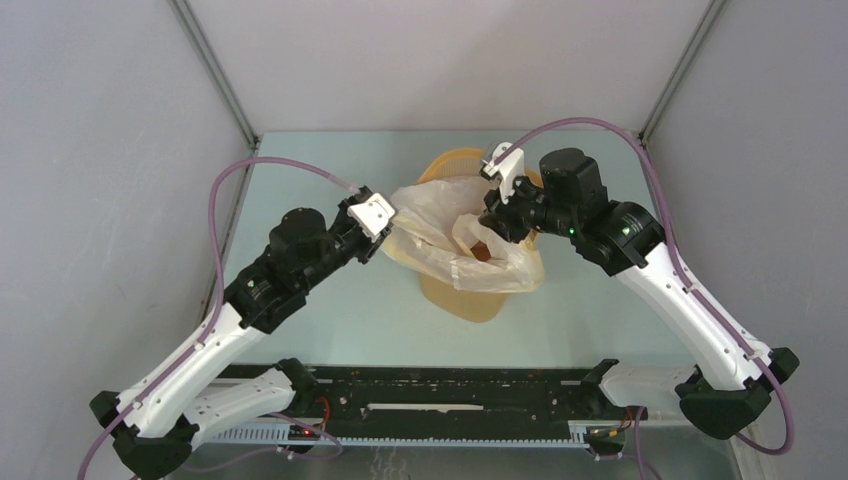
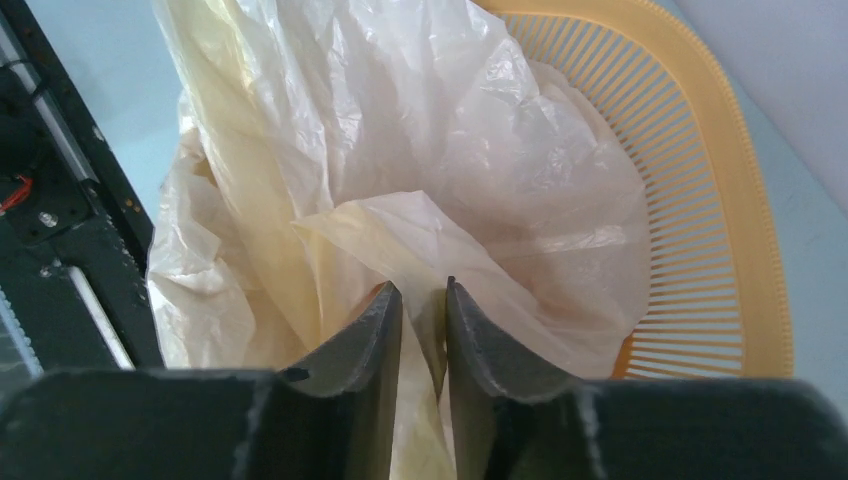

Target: Put the trash bags into the trash bin

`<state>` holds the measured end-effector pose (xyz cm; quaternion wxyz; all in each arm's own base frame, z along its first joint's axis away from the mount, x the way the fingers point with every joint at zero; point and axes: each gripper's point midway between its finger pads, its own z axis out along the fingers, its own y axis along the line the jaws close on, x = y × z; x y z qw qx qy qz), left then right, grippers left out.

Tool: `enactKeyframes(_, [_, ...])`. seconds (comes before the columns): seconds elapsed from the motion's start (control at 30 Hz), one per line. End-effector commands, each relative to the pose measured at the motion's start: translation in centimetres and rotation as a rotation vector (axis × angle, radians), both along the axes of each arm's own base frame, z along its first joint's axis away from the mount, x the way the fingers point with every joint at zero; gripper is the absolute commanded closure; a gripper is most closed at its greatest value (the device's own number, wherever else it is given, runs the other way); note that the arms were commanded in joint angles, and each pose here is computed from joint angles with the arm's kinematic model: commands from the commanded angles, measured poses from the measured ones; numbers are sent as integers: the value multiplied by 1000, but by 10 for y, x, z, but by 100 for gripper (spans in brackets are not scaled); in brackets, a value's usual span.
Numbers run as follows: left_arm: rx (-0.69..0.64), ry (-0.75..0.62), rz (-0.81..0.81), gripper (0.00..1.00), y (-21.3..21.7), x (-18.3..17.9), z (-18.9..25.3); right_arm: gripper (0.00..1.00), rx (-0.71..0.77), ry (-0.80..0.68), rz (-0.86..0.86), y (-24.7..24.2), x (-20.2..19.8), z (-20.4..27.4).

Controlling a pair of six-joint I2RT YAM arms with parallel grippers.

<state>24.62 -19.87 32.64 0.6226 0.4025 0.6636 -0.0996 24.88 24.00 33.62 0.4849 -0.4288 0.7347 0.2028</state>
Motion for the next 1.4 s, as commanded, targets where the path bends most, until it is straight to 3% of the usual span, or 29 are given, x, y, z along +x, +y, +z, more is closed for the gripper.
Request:
enactKeyframes(0.0, [-133, -30, 42, 64, -4, 5, 26, 80, 75, 16, -63, -4, 3, 18])
enactKeyframes(0.2, [-277, 118, 169, 92, -7, 20, 12, 100, 172, 25, -236, -40, -6, 17])
enactKeyframes(0.3, [-348, 198, 218, 100, -8, 28, 5, 100, 220, 1, -377, -70, -5, 10])
enactKeyframes(0.47, [-513, 346, 284, 100, 0, 43, -4, 100, 255, -28, -635, -125, 3, -7])
enactKeyframes(0.67, [-590, 513, 278, 100, -11, 47, -27, 100, 352, -56, -765, -156, 13, -8])
enactKeyframes(0.87, [-661, 638, 274, 100, -24, 47, -44, 100, 403, -13, -761, -158, 40, -15])
enactKeyframes(1.1, [-691, 667, 297, 100, -21, 50, -48, 100, 462, -6, -669, -149, 72, -11])
enactKeyframes(1.37, [-741, 753, 320, 100, -24, 52, -62, 92, 479, 16, -663, -148, 110, -25])
